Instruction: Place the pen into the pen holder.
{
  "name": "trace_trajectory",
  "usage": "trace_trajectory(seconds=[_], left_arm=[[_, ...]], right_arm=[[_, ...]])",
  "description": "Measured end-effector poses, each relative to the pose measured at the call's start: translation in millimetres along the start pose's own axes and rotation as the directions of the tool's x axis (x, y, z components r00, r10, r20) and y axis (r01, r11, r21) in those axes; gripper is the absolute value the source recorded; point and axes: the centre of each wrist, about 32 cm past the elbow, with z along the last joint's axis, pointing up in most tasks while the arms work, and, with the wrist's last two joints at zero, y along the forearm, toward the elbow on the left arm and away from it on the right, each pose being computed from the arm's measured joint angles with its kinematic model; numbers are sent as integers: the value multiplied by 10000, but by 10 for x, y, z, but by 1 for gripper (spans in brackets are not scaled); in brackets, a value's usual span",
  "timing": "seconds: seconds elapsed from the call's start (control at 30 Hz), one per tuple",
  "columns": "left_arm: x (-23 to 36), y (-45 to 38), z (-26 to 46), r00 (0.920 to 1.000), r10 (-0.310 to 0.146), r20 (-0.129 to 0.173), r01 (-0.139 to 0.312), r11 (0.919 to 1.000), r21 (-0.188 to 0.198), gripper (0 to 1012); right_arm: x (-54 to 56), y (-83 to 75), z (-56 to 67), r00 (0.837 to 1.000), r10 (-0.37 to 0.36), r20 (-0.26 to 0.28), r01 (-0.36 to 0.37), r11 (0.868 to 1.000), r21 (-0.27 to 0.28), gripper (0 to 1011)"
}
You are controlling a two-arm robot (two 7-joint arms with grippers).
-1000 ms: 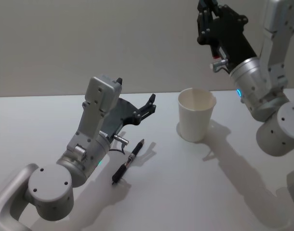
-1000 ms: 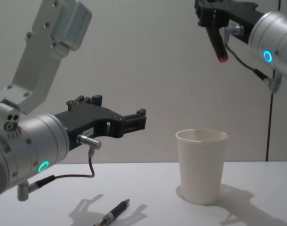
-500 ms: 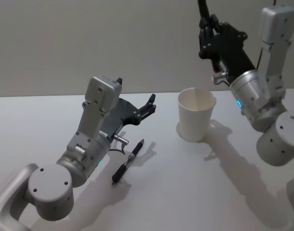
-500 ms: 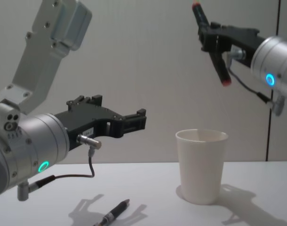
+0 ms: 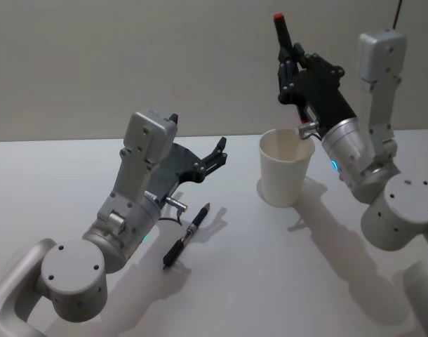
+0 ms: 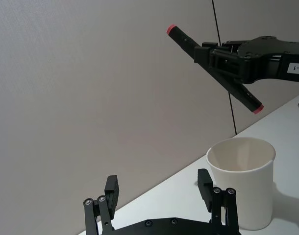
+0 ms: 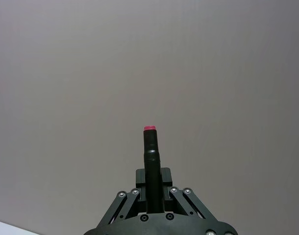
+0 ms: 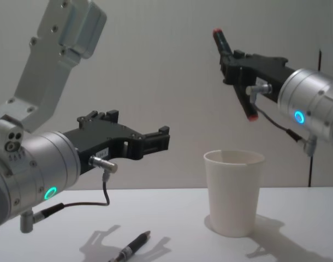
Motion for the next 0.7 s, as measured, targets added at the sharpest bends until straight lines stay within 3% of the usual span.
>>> trace_trajectory(seconds=[0.7], left_arm=[[0, 0, 0, 10000, 0, 0, 0, 10000, 0, 1001]], right_arm=[[-50, -80, -229, 10000, 25, -3, -25, 9990, -453, 168]])
